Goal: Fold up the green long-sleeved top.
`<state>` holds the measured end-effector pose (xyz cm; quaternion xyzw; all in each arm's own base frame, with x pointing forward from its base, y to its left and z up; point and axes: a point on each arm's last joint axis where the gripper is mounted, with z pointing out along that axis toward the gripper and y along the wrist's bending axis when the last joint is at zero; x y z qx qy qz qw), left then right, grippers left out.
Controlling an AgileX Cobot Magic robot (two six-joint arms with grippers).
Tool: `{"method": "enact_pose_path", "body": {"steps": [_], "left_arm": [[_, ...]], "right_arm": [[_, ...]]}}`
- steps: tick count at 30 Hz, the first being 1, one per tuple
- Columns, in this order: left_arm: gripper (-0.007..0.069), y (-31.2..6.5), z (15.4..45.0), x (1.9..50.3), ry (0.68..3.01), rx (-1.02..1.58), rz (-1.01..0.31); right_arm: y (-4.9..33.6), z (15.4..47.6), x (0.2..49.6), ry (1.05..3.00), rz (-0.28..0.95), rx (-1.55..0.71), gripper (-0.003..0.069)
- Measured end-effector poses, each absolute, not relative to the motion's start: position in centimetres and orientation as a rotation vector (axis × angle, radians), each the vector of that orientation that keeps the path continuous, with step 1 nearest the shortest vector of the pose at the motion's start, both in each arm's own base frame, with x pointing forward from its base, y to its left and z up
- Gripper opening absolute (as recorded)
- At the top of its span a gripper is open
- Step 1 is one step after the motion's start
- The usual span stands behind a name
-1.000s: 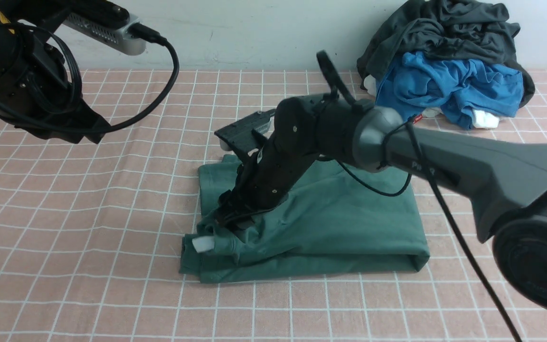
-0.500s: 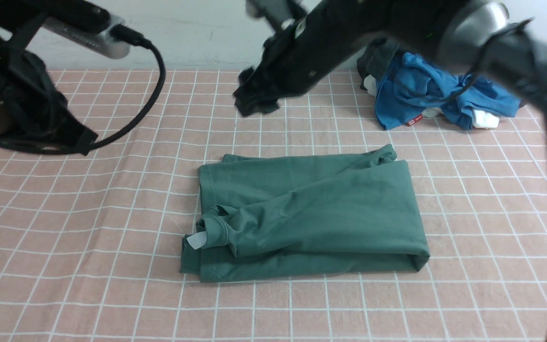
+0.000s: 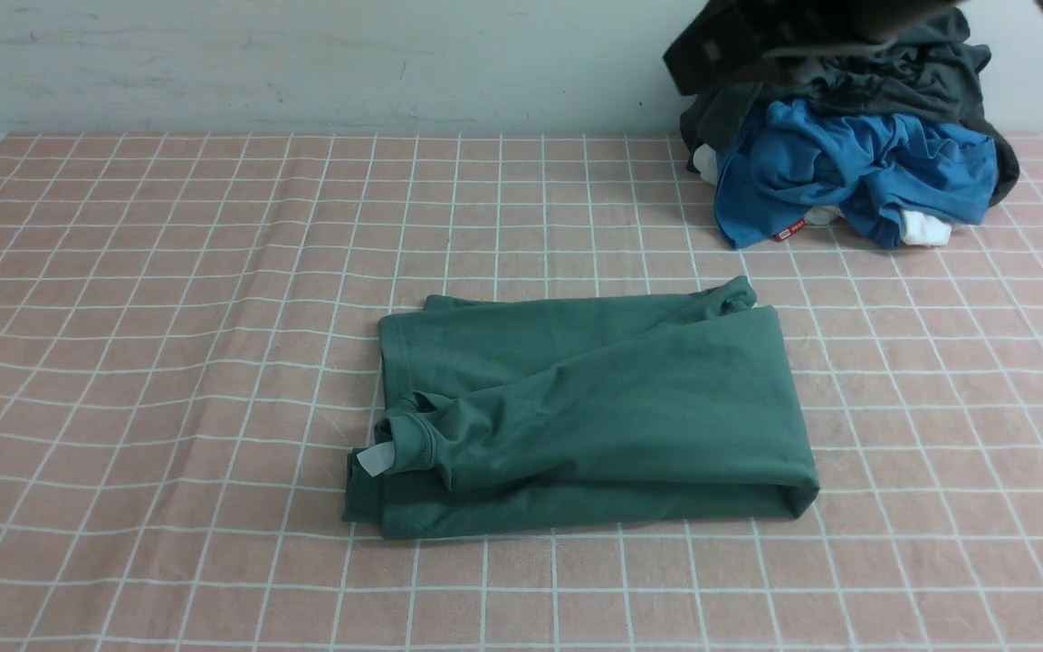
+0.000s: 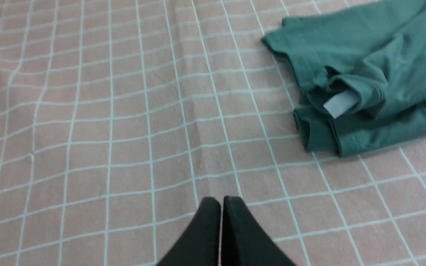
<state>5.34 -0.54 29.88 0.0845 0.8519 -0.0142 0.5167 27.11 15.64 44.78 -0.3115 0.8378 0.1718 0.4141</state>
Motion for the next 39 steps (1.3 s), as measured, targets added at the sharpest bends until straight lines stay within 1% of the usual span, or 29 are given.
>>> {"method": "enact_pose_path", "body": {"steps": [1,2,3,7,11,16,20,25,39], "left_arm": [[-0.0003,-0.3,29.3,4.5,1.995,0.195,-0.03],[-0.0003,-0.3,29.2,4.4,1.982,0.194,-0.027],[-0.0003,-0.1,28.7,3.5,1.91,0.185,-0.022],[-0.0003,0.3,28.1,1.8,1.754,0.177,-0.017],[-0.0003,0.3,28.2,1.7,1.728,0.175,-0.019],[-0.0003,0.3,28.2,1.7,1.728,0.175,-0.02],[-0.0003,0.3,28.1,1.7,1.729,0.175,-0.02],[-0.0003,0.3,28.0,1.7,1.732,0.175,-0.02],[-0.0003,0.3,28.0,1.7,1.734,0.175,-0.02]], "right_arm": [[15.2,44.8,26.3,2.073,0.434,-0.761,0.0014],[14.9,44.8,25.8,2.061,0.434,-0.752,0.0011],[14.1,44.7,24.3,2.015,0.437,-0.724,-0.0002],[11.8,43.7,19.9,1.864,0.438,-0.649,-0.0011],[9.4,42.7,16.0,1.72,0.416,-0.575,-0.0013],[7.6,41.8,12.9,1.622,0.395,-0.534,-0.0013],[6.5,41.9,11.0,1.566,0.361,-0.541,-0.0013],[6.1,42.0,10.2,1.548,0.354,-0.546,-0.0014],[6.2,41.8,10.2,1.568,0.363,-0.546,-0.0014]]}}
